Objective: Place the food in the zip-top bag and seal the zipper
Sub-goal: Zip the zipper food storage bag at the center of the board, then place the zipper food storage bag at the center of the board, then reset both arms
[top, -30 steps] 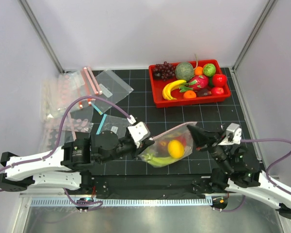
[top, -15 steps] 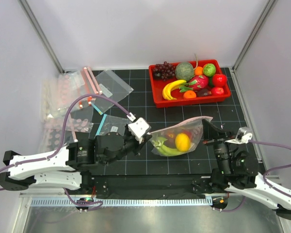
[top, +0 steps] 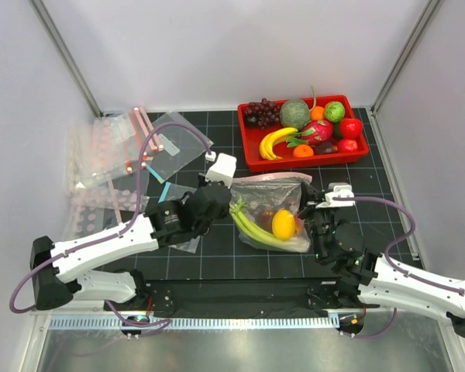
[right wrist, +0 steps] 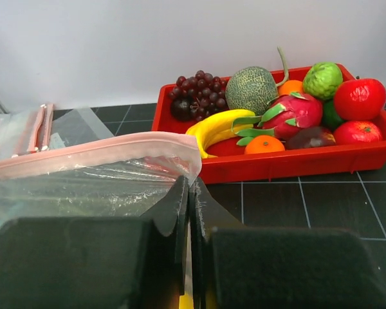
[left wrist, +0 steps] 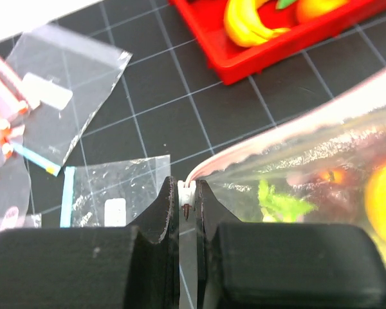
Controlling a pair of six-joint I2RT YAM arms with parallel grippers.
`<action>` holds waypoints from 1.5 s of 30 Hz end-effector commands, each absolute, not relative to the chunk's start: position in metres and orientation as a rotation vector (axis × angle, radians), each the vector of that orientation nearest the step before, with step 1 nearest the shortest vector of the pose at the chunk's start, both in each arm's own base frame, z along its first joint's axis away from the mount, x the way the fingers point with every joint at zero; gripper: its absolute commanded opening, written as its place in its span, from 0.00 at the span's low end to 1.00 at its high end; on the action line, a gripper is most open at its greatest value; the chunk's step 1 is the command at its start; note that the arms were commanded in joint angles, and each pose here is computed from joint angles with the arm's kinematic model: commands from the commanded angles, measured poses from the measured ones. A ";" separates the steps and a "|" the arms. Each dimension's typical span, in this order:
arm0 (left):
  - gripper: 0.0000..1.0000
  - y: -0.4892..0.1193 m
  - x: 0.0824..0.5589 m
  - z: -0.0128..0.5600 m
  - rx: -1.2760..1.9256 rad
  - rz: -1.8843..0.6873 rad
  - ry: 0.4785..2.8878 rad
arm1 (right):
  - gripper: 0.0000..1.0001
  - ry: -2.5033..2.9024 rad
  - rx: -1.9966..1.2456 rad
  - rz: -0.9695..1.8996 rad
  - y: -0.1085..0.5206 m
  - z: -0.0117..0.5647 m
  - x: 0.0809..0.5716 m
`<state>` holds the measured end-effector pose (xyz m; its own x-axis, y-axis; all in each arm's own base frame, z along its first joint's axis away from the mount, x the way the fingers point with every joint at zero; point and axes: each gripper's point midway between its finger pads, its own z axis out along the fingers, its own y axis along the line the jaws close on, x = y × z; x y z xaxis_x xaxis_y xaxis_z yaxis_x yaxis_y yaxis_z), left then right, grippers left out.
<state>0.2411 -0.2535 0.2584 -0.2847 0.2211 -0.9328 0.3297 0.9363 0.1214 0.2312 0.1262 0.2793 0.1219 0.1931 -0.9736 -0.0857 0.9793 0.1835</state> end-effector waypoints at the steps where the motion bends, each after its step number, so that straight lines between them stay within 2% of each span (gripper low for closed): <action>1: 0.02 -0.227 0.261 0.271 0.249 -0.025 1.883 | 0.08 1.388 0.307 0.150 0.092 0.303 0.234; 3: 0.06 -0.227 0.261 0.270 0.248 -0.024 1.887 | 0.23 1.382 0.309 0.171 0.090 0.304 0.233; 6: 0.12 -0.229 0.259 0.271 0.251 -0.058 1.890 | 0.34 1.374 0.316 0.210 0.087 0.305 0.229; 7: 0.17 -0.228 0.258 0.270 0.249 -0.064 1.892 | 0.50 1.371 0.319 0.231 0.087 0.306 0.228; 8: 0.22 -0.229 0.257 0.272 0.240 -0.082 1.889 | 0.57 1.376 0.312 0.235 0.088 0.304 0.228; 9: 0.35 -0.229 0.256 0.272 0.244 -0.088 1.890 | 0.66 1.373 0.311 0.249 0.087 0.305 0.227; 10: 0.42 -0.230 0.256 0.272 0.242 -0.094 1.889 | 0.73 1.370 0.291 0.266 0.091 0.308 0.226; 11: 0.53 -0.229 0.256 0.270 0.245 -0.092 1.890 | 0.77 1.382 0.266 0.257 0.093 0.305 0.226; 12: 0.68 -0.230 0.257 0.270 0.239 -0.093 1.888 | 0.79 1.388 0.257 0.276 0.098 0.305 0.227; 15: 0.87 -0.225 0.260 0.268 0.207 -0.053 1.886 | 0.86 1.407 0.221 0.282 0.107 0.307 0.229; 16: 0.89 -0.224 0.262 0.266 0.200 -0.033 1.892 | 0.87 1.422 0.212 0.269 0.111 0.304 0.231; 23: 0.93 -0.207 0.259 0.276 0.103 -0.070 1.860 | 1.00 1.450 0.398 0.187 0.101 0.303 0.239; 29: 0.94 -0.172 0.254 0.291 -0.084 -0.120 1.730 | 1.00 1.442 0.573 0.097 0.090 0.304 0.243; 33: 1.00 -0.155 0.255 0.288 -0.154 -0.078 1.670 | 0.99 1.447 0.616 0.035 0.087 0.305 0.243; 45: 1.00 -0.162 0.256 0.284 -0.131 -0.123 1.670 | 1.00 1.455 0.603 0.024 0.090 0.302 0.245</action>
<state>0.2517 -0.1629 0.2685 -0.1503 -0.0821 -0.9852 0.0116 0.9963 -0.0848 0.2461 0.0970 0.2876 0.0821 0.2915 -0.9531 0.3070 0.9024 0.3024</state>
